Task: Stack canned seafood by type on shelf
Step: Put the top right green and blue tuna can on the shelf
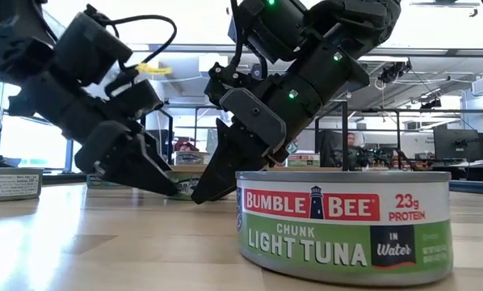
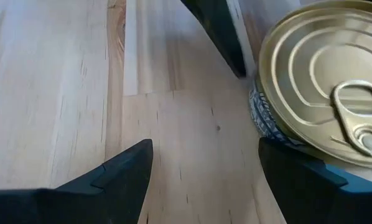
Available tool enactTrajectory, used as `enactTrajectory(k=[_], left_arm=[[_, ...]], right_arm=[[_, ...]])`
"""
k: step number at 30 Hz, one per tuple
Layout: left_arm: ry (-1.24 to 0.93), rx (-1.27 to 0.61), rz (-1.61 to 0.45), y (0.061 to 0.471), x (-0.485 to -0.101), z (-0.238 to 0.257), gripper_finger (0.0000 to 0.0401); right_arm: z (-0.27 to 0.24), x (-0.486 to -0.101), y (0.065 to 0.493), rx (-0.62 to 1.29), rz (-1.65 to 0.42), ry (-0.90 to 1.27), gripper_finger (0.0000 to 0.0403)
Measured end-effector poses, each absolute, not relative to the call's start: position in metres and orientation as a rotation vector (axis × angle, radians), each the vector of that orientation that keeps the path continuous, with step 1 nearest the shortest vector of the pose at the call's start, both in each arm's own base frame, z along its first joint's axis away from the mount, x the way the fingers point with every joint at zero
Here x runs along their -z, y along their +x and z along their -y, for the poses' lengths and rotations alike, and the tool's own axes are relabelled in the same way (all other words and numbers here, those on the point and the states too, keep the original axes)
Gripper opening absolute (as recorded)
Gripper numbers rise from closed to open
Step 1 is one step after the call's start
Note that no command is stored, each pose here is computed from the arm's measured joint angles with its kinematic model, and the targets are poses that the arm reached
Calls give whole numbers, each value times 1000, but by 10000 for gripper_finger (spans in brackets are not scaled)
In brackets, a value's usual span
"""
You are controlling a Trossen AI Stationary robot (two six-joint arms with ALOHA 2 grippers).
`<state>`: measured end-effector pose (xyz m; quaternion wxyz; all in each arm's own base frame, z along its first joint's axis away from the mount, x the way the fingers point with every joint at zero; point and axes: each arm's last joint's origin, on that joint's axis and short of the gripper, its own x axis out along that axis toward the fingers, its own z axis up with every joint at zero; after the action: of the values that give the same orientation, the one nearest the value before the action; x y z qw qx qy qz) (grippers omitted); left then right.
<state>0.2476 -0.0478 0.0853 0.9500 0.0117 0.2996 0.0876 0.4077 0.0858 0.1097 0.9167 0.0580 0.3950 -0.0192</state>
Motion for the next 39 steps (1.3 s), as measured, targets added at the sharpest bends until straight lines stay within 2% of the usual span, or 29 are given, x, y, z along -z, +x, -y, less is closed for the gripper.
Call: enactTrajectory(k=[14, 17, 24, 26, 30, 32, 39], left_arm=[[38, -244, -565, 266, -76, 48, 365], [24, -212, -573, 266, -76, 48, 365], [14, -198, -580, 266, -76, 48, 365], [14, -198, -580, 266, -76, 48, 365], [16, -197, -580, 266, -76, 48, 365], [28, -193, -578, 267, -76, 48, 365], [53, -192, -575, 267, -77, 46, 365]], right_arm=[[-86, -110, 407, 42, -812, 126, 288], [-86, -110, 407, 38, -815, 124, 288], [-90, -129, 391, -4, -935, 179, 288], [-89, -137, 384, 65, -971, 164, 288], [-73, -141, 375, 328, -991, 116, 288], [-62, -138, 378, 365, -988, 121, 288], [-38, -122, 397, 183, -951, 116, 288]])
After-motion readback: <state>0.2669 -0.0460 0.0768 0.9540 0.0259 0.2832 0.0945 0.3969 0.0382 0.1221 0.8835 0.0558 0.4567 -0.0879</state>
